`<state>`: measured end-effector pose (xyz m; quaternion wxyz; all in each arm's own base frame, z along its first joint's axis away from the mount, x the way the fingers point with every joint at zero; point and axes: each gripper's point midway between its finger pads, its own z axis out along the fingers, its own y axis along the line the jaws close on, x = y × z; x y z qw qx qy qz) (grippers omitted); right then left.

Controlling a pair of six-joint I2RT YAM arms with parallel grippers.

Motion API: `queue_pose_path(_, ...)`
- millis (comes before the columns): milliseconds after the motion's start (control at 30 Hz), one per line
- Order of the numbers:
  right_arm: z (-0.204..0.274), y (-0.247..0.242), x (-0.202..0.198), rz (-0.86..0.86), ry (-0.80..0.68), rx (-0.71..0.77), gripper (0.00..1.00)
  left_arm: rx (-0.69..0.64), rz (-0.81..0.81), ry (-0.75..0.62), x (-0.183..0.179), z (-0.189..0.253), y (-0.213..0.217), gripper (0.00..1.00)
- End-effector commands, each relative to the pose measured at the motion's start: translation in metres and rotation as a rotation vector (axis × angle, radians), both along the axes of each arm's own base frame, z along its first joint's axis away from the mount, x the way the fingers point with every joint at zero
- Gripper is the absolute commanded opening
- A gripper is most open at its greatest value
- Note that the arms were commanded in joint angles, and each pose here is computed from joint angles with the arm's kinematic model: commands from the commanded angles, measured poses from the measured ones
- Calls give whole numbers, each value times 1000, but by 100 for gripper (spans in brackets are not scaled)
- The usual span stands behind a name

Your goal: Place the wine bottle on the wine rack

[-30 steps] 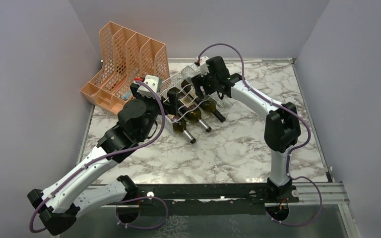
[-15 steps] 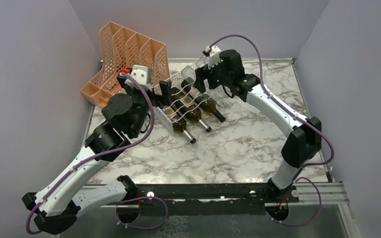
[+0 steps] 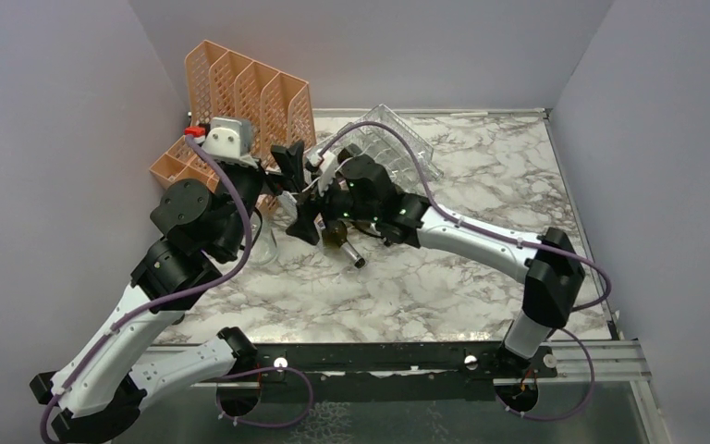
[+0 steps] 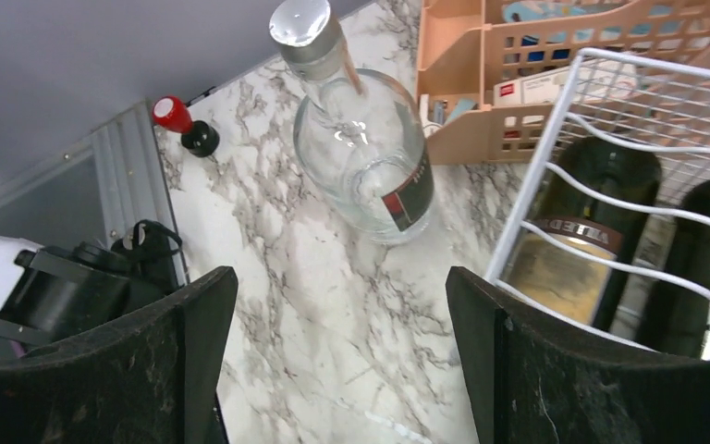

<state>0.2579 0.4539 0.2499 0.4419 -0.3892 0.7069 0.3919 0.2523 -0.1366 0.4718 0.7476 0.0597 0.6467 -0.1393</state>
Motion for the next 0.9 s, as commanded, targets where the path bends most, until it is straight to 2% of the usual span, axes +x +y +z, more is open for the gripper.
queue_pose_path(0,3,35,3,-17,21,59,85,-48,-14,-35,-14,19,11,99)
queue_pose_path(600,-18,138,13,41,-97,92,80,-61,22,-41,-18,19,23,99)
queue_pose_path(767,-21,153,17,47,-125,96,72,-60,22,-39,-17,18,23,99)
queue_pose_path(867,-23,158,20,48,-148,105,62,-55,26,-40,-17,19,23,99)
